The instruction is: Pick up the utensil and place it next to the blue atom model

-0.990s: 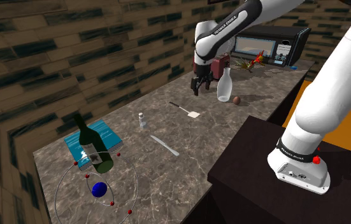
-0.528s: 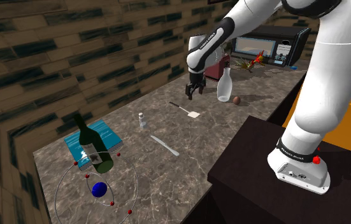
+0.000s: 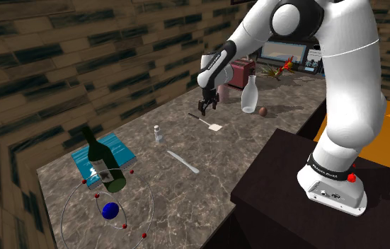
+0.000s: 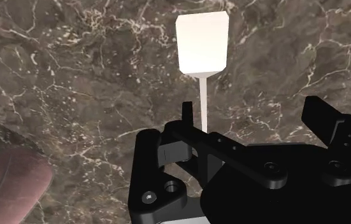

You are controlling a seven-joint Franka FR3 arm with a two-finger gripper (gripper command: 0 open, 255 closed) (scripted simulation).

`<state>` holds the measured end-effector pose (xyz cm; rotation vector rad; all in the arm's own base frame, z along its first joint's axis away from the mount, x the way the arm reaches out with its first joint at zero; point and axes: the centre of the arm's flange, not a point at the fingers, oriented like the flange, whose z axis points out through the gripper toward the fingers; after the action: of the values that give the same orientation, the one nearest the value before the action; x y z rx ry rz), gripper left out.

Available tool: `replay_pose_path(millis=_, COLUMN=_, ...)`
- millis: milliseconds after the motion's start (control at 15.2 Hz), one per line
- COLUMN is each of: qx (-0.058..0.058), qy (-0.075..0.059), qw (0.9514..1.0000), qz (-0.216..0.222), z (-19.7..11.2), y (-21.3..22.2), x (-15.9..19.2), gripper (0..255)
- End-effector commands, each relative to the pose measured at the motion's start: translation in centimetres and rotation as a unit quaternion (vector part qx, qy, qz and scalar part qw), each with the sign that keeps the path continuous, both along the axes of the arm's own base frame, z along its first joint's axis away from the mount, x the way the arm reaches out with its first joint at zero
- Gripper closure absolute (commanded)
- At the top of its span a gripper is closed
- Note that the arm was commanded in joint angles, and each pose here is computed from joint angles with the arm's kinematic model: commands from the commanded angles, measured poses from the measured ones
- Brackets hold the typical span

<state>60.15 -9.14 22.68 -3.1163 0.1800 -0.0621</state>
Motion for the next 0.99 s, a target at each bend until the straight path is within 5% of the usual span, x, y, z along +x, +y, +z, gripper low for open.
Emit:
replay_pose_path(millis=0, qx=-0.003, qy=-0.003, qw=1.0, qz=0.001, z=-1.7, y=-0.8, x=1.8, gripper=0)
replay_pose_path(millis=396, qx=-0.012, qy=-0.012, qw=0.9999, qz=0.002, z=-6.8, y=-2.7, x=7.2, gripper=0)
replay_pose_path(millis=924, qx=-0.012, qy=-0.013, qw=0.9998, qz=0.002, z=-11.0, y=-2.8, x=7.7, gripper=0)
